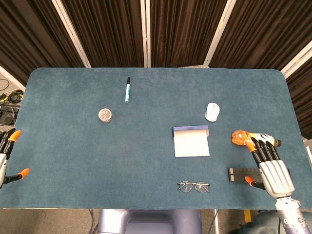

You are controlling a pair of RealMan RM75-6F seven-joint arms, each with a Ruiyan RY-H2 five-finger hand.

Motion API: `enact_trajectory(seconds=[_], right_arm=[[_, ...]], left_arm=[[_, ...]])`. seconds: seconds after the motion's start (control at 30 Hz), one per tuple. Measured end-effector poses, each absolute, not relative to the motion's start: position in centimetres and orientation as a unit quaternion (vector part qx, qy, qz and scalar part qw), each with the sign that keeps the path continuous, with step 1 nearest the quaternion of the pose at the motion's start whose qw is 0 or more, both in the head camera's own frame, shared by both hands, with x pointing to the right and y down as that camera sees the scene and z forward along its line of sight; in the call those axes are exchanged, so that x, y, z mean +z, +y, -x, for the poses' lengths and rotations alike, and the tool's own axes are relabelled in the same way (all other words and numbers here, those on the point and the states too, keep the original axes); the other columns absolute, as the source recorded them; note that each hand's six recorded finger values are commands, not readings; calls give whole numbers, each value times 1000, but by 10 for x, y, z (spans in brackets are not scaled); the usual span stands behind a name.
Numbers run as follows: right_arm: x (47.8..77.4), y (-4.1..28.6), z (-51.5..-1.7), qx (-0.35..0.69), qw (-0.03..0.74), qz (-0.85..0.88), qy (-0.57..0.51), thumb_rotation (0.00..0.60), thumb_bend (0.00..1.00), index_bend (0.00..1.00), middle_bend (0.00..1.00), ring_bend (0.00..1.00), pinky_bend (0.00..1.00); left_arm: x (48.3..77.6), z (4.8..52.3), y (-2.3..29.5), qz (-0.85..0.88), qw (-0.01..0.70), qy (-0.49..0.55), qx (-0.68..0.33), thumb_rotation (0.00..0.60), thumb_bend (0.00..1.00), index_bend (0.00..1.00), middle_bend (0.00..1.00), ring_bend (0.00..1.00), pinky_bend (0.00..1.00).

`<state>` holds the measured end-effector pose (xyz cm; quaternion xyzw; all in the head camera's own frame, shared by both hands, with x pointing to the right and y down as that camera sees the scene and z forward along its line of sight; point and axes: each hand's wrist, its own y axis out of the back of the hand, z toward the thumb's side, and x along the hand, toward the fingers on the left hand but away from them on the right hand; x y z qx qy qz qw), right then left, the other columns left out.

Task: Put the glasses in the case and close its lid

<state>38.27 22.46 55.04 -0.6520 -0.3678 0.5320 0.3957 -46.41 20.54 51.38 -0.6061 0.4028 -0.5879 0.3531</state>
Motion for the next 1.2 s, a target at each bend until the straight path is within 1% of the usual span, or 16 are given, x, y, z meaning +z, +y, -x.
enact_trajectory(seconds=[0.2,0.3,0.37,0.4,0.43,0.47,0.53,0.63,0.67,0.8,0.97,1.07,1.2], right_arm=[[556,228,-381,536,392,658,-355,600,0,42,0,0,0],[567,231,-375,539,379,673,-335,600,0,52,0,0,0],[578,235,-368,540,364,692,-312,600,0,78,0,0,0],[583,236,-365,540,356,701,-300,600,0,112,0,0,0],[590,238,-359,539,345,714,-283,600,0,170,0,0,0],[596,239,-355,538,336,724,-270,600,0,200,0,0,0],[609,241,-344,535,319,746,-237,600,0,306,0,0,0],[627,242,-326,530,297,770,-194,600,3,365,0,0,0],[633,243,-321,529,291,776,-185,600,12,374,0,0,0],[651,244,-302,527,271,788,-164,600,114,408,0,0,0],[664,246,-287,530,269,789,-155,600,150,423,0,0,0],[667,245,-278,528,269,791,-155,600,193,433,0,0,0],[668,246,-269,524,268,795,-149,600,200,435,0,0,0]], left_arm=[[516,465,204,606,348,403,-591,600,0,0,0,0,0],[516,464,202,606,349,403,-590,600,0,0,0,0,0],[519,464,202,607,348,399,-593,600,0,0,0,0,0],[520,464,201,607,347,397,-595,600,0,0,0,0,0],[522,464,201,606,346,395,-597,600,0,0,0,0,0],[524,464,200,606,345,394,-599,600,0,0,0,0,0],[527,465,198,603,344,392,-604,600,0,0,0,0,0],[531,465,197,600,342,389,-609,600,0,0,0,0,0],[532,466,196,599,342,388,-611,600,0,0,0,0,0],[537,467,196,597,338,384,-618,600,0,0,0,0,0],[540,469,196,594,336,382,-623,600,0,0,0,0,0],[540,469,196,593,335,382,-625,600,0,0,0,0,0],[540,469,197,593,336,382,-624,600,0,0,0,0,0]])
